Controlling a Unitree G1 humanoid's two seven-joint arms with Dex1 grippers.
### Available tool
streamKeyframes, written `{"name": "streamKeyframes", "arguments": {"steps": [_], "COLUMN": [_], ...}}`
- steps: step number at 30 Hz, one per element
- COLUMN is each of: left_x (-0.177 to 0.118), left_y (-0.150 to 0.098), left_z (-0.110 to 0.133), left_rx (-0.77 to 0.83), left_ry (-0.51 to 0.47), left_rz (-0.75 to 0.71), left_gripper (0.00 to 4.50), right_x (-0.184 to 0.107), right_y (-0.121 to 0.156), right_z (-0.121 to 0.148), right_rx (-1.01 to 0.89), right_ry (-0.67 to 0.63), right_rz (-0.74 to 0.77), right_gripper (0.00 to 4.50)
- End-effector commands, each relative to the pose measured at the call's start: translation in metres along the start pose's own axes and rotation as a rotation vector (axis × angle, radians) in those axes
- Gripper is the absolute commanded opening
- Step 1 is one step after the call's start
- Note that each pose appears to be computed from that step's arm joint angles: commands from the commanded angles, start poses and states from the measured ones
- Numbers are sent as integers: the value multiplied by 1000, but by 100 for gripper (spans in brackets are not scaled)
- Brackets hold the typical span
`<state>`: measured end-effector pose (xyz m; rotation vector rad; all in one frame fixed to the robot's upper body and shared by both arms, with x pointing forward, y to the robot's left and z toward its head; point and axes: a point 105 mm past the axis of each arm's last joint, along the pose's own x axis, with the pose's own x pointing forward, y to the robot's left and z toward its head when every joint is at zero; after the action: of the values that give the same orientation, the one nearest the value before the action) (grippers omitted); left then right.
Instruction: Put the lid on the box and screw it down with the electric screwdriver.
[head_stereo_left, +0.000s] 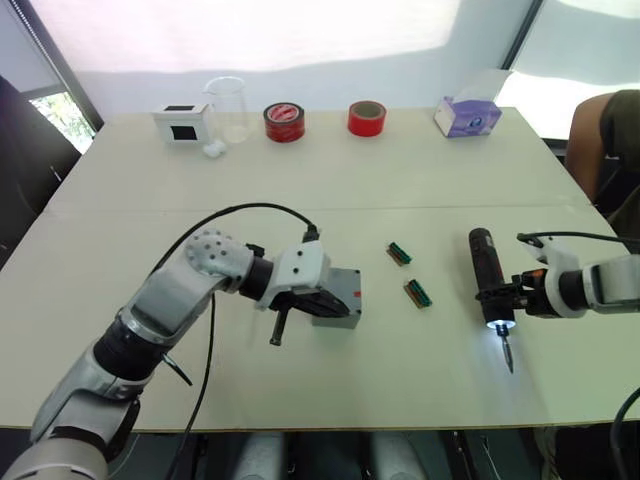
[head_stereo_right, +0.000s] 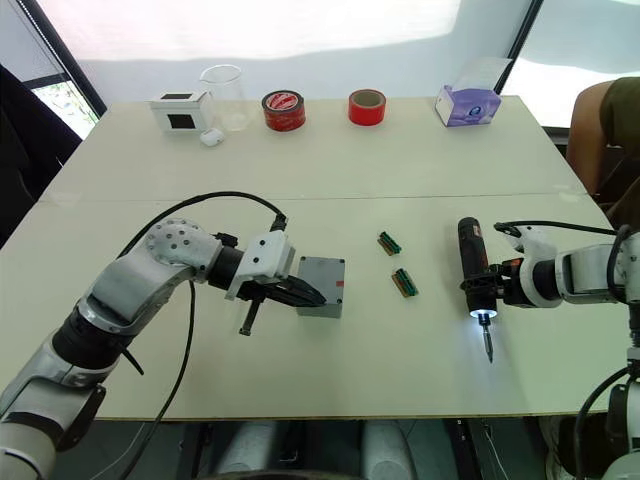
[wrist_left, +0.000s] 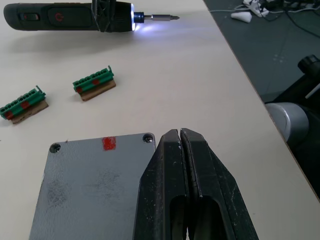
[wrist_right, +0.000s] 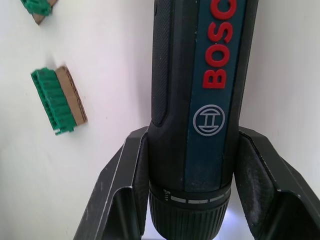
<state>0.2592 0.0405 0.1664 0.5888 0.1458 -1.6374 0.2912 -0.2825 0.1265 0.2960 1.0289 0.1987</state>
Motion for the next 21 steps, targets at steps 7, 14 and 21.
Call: {"name": "streamKeyframes", "arguments": {"steps": [7, 14, 21], "left_x": [-10, -47, -89], "left_y": [8, 37, 16], "left_z": [0, -7, -29], "left_rx": [1, -267, -449], "left_ry": [10, -154, -99], "left_rz": [50, 299, 404], "left_gripper": [0, 0, 0], "right_x": [-2, -22, -52], "right_y": [-2, 7, 36], "right_z": [5, 39, 48], "right_rx": [-31, -185, -630], "right_ry": [-38, -299, -569], "right_rz": [-38, 26, 137], "right_gripper": [375, 447, 447]}}
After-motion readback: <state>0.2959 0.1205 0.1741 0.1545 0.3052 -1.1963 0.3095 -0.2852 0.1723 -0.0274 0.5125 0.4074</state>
